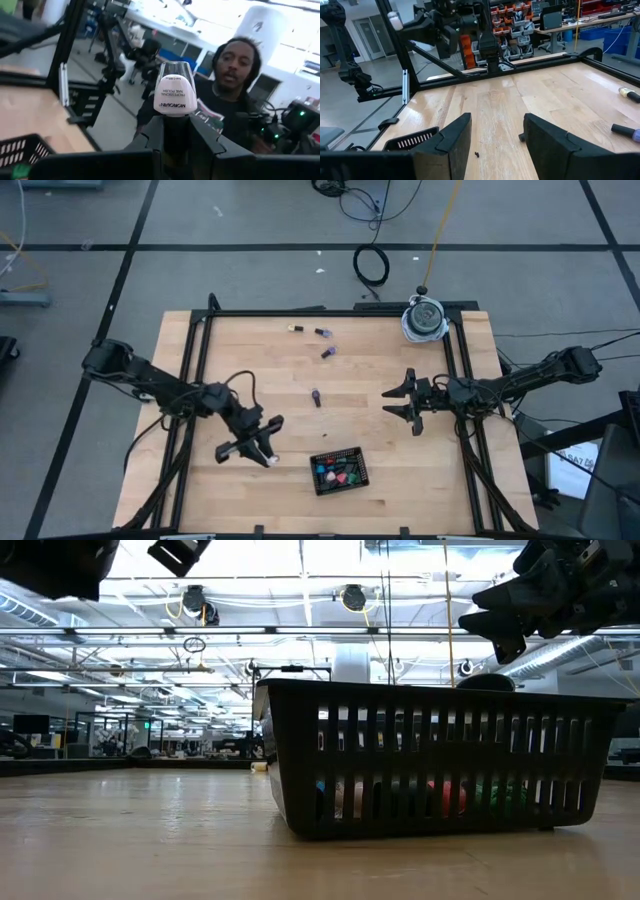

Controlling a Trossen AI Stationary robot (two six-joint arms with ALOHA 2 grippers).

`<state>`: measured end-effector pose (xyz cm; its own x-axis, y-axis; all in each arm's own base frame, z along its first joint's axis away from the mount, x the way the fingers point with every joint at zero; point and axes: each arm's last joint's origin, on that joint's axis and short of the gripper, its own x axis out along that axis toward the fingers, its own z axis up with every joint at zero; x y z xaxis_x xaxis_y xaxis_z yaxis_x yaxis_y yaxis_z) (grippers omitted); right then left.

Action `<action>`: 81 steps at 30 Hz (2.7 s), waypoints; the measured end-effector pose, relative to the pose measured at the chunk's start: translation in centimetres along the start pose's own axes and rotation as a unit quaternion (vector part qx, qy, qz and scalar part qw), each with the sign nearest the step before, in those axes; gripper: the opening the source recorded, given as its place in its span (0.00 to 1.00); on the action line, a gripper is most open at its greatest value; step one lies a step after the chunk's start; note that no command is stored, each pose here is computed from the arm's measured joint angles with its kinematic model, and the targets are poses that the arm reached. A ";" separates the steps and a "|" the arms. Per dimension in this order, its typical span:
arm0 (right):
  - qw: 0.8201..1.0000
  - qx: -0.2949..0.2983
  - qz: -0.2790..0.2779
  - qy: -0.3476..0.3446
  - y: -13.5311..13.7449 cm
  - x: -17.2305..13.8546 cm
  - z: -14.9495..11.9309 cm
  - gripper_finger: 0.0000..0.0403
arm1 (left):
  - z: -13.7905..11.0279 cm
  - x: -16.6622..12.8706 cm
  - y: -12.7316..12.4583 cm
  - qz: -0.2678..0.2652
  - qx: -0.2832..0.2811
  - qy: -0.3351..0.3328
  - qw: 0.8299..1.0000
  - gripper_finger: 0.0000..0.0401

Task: Pick & Place Nail Polish
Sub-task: Put the white nail polish bottle into the black bin

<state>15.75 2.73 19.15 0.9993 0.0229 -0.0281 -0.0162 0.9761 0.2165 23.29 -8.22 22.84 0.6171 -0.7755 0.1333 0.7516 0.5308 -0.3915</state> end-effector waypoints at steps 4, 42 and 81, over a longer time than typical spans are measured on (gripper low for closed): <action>1.000 0.000 0.000 0.000 0.0 0.0 0.0 0.42 | 0.2 0.5 0.4 0.022 -0.003 0.027 0.999 0.11; 1.000 0.000 0.000 0.000 0.0 0.0 0.0 0.42 | -1.7 -1.2 3.7 0.349 0.096 0.105 0.926 0.12; 1.000 0.000 0.000 0.000 0.0 0.0 0.0 0.42 | -2.3 -5.5 5.7 0.748 0.255 0.233 0.567 0.12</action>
<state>15.75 2.73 19.15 0.9993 0.0233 -0.0276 -0.0168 0.9761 0.2166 23.60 -1.69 17.76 0.6142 0.7293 -0.3014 -0.4885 0.6513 0.5807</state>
